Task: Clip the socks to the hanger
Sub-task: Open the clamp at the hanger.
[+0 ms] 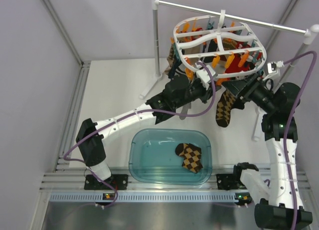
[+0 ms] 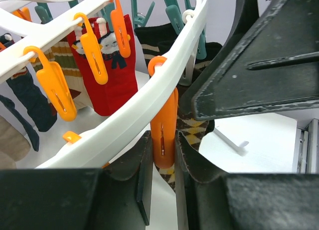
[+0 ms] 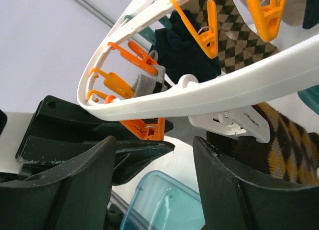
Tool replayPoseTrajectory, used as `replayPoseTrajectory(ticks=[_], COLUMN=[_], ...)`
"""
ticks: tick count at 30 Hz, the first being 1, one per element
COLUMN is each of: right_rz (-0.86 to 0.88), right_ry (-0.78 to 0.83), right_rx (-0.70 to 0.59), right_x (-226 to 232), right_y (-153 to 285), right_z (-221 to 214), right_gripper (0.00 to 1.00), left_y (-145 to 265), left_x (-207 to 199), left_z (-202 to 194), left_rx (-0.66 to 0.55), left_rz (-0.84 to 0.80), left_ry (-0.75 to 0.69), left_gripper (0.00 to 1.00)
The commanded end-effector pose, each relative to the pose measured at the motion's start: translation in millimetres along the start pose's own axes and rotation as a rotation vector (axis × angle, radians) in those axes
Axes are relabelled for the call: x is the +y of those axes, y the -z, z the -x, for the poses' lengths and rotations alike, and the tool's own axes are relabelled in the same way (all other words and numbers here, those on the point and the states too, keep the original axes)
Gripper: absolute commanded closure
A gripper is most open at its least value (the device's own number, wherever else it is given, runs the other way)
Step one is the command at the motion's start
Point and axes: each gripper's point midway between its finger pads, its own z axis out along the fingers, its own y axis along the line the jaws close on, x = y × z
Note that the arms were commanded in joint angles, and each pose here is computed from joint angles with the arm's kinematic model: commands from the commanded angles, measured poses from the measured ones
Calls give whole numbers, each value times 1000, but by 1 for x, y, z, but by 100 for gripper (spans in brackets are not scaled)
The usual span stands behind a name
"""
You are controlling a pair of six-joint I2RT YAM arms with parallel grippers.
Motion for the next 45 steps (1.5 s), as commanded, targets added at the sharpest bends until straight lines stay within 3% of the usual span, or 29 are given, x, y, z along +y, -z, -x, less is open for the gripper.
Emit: replayPoseTrajectory(ticks=[1, 26, 40, 45], right_rz=[32, -59, -88, -75], right_ry=[-7, 0, -46, -44], right_rx=[-47, -139, -254, -280], right_x=[11, 7, 7, 10], right_y=[-7, -27, -31, -32], right_z=[11, 18, 31, 37], right_gripper=[38, 62, 66, 54], left_y=[-2, 2, 3, 2], left_x=[0, -8, -17, -18], left_z=[23, 9, 5, 2], left_rx=[-74, -49, -45, -38], left_rz=[-10, -29, -17, -20], left_ry=[2, -81, -142, -134], left_gripper=[100, 100, 100, 100])
